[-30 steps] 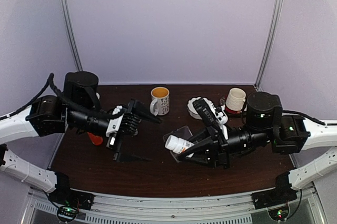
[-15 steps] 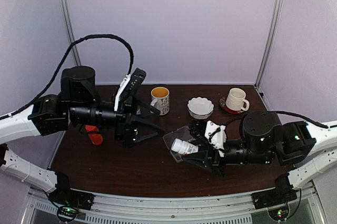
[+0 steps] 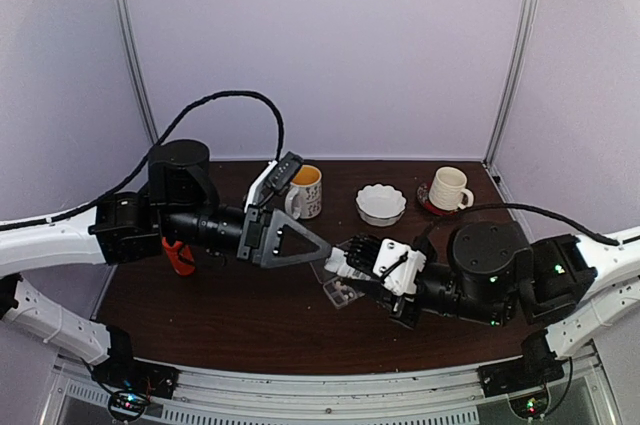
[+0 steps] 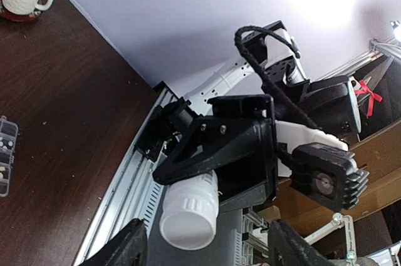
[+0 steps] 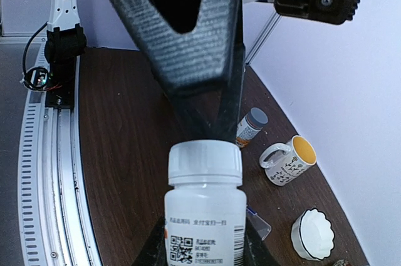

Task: Sort the pills into containers
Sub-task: Screw the lid of the pill bottle onto the pill bottle.

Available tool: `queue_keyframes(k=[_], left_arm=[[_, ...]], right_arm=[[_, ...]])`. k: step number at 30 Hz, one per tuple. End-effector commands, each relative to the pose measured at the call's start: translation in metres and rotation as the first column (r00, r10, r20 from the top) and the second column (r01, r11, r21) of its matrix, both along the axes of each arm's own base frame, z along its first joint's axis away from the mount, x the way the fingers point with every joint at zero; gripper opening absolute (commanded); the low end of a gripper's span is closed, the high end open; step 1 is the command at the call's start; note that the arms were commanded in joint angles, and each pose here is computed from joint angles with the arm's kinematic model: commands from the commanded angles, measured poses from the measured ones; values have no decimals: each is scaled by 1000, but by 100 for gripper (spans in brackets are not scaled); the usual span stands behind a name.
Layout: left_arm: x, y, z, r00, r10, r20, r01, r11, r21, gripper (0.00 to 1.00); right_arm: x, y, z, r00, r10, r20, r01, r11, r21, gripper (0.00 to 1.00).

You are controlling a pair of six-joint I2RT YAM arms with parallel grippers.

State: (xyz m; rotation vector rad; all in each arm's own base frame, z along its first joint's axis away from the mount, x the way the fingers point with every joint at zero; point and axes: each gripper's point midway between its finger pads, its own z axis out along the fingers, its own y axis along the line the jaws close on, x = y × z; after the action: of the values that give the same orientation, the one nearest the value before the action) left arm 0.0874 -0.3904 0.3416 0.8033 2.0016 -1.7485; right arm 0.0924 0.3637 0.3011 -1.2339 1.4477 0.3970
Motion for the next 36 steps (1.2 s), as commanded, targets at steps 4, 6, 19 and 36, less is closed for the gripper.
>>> queue_keyframes(k=[4, 6, 19, 36], left_arm=[[-11, -8, 8, 994, -90, -69, 87, 995, -50, 68], [-11, -9, 6, 993, -95, -75, 92, 995, -43, 65], [-9, -6, 3, 995, -68, -71, 67, 998, -16, 65], [-8, -3, 2, 996, -60, -59, 60, 998, 0, 36]], right_arm=[[4, 6, 22, 998, -32, 58, 30, 999, 32, 0], [4, 6, 21, 998, -30, 59, 28, 999, 29, 0], [2, 4, 18, 999, -20, 49, 19, 1000, 21, 0], [1, 6, 10, 999, -18, 45, 18, 1000, -9, 0]])
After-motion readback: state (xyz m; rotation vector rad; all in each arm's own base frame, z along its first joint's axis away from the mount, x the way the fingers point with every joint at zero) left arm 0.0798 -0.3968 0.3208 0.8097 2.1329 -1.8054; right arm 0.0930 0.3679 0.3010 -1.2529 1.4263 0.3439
